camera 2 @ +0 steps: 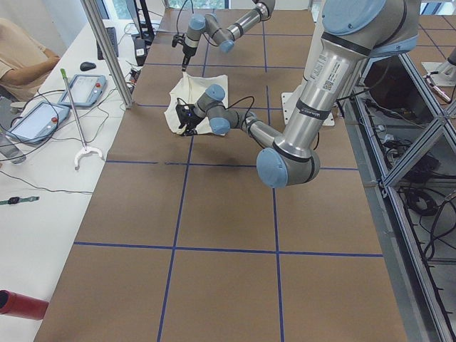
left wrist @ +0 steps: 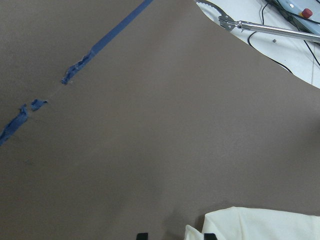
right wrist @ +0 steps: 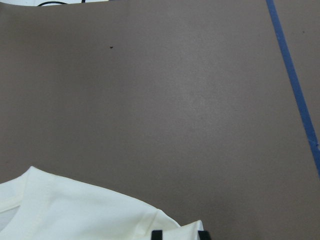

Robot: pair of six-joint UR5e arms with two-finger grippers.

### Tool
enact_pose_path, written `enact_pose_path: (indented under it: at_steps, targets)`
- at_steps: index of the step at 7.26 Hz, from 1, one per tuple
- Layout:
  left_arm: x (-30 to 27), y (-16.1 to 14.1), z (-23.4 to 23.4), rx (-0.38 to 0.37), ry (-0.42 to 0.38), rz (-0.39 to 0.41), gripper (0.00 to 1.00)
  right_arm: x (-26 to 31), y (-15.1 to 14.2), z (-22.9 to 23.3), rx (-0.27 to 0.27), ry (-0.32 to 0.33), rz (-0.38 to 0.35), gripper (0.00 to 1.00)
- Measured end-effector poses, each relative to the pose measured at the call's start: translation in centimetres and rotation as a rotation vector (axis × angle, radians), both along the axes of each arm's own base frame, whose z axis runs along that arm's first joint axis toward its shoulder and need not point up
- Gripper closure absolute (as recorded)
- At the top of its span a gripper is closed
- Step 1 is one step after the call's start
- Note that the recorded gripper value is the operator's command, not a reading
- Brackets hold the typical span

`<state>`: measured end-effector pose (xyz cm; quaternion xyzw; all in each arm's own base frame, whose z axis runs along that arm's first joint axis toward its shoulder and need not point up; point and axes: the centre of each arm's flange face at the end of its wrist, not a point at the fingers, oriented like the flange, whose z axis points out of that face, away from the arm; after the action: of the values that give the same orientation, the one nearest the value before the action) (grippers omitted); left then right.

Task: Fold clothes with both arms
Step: 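Release the hem near the collar with both grippers, then move the right gripper down to the folded shirt's side edge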

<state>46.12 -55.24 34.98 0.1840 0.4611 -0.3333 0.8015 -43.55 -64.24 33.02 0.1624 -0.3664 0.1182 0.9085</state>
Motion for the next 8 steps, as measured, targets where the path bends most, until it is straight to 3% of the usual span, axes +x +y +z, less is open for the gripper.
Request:
enact_pose_path:
  at_steps: [2,5,6,8]
  targets:
    - [0.2,0.3,-0.2,0.004,0.007,0.004,0.52,2.2,3.7,-0.9,0.003,-0.084,-0.033,0.0]
    - [0.2,0.4,0.1,0.005,0.005,0.008,0.53,2.1,16.1,2.7,-0.018,-0.258,-0.003,0.03]
    - [0.2,0.5,0.2,0.006,0.003,0.009,0.52,1.5,18.5,4.1,-0.049,-0.297,0.013,0.11]
    - [-0.2,0.9,-1.2,0.02,0.027,0.006,0.52,1.3,20.5,6.3,-0.132,-0.325,0.063,0.23]
